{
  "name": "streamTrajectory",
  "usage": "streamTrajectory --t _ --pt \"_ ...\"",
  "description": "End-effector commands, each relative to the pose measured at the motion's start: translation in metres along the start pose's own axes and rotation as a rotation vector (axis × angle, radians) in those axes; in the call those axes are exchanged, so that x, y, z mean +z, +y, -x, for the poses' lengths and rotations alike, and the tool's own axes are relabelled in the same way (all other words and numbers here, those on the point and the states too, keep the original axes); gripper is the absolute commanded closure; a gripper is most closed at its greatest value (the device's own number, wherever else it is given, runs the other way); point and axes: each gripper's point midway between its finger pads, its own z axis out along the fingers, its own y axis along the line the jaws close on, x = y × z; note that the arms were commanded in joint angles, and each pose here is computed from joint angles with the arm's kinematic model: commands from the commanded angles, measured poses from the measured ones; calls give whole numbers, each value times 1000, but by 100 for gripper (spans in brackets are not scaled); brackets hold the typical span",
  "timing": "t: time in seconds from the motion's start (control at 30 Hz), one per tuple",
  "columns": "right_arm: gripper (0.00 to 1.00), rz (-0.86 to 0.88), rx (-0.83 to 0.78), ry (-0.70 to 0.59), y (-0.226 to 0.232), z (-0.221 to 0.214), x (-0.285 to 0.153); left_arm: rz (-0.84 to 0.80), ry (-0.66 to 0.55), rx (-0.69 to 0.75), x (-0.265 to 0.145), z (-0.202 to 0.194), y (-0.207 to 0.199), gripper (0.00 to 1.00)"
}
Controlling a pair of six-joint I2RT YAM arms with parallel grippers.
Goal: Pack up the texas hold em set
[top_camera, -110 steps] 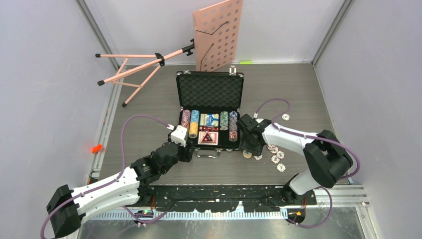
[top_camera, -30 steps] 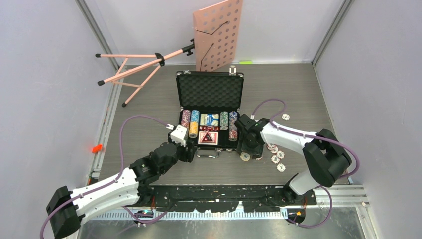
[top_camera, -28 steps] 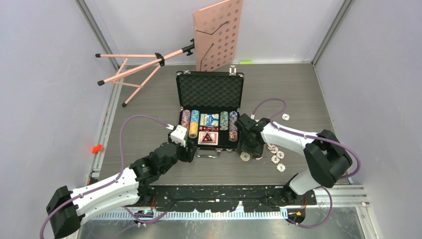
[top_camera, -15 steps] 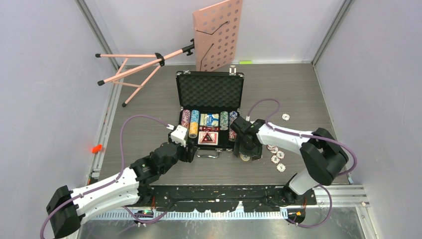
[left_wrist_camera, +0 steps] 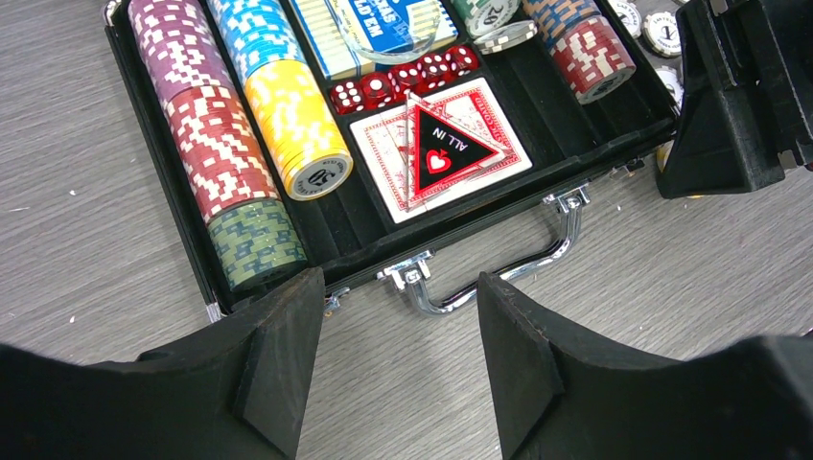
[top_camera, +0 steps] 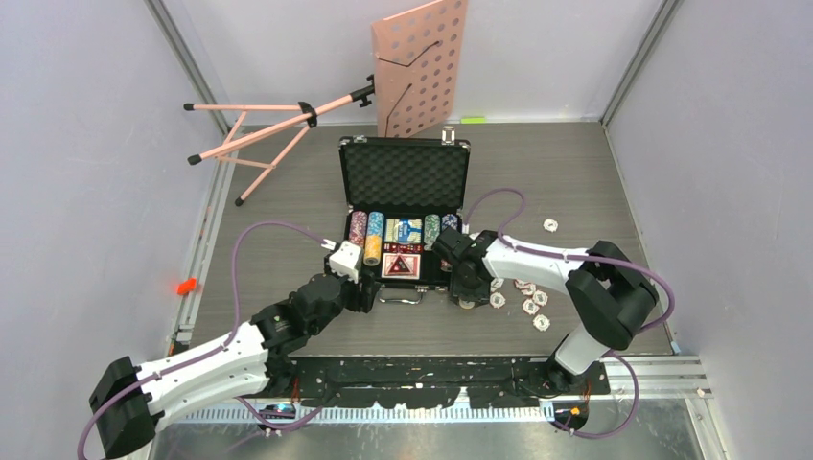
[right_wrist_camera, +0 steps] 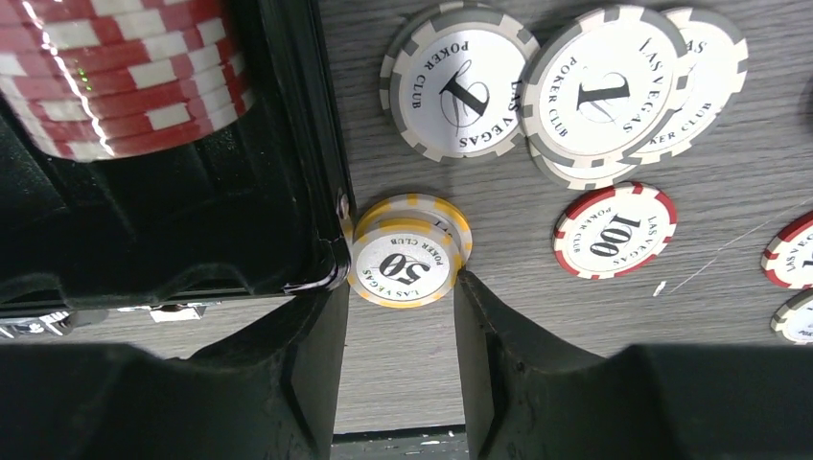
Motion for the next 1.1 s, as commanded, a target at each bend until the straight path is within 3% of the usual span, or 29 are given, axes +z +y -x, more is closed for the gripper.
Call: streamTrajectory --t 0.0,0.2,0.63,0.77,1.07 --pt "74 6 25 -2 -2 -4 14 0 -48 0 2 12 -2 38" --pt "77 94 60 12 6 -9 -4 -3 -42 2 3 11 -2 38" --pt "76 103 43 -53 3 8 -31 -8 -42 -1 2 11 -3 38" --pt "70 76 42 -76 -1 16 -29 -8 -40 -1 2 10 -3 38" --pt "69 22 4 -57 -2 22 -10 -11 -43 -2 2 11 -4 38"
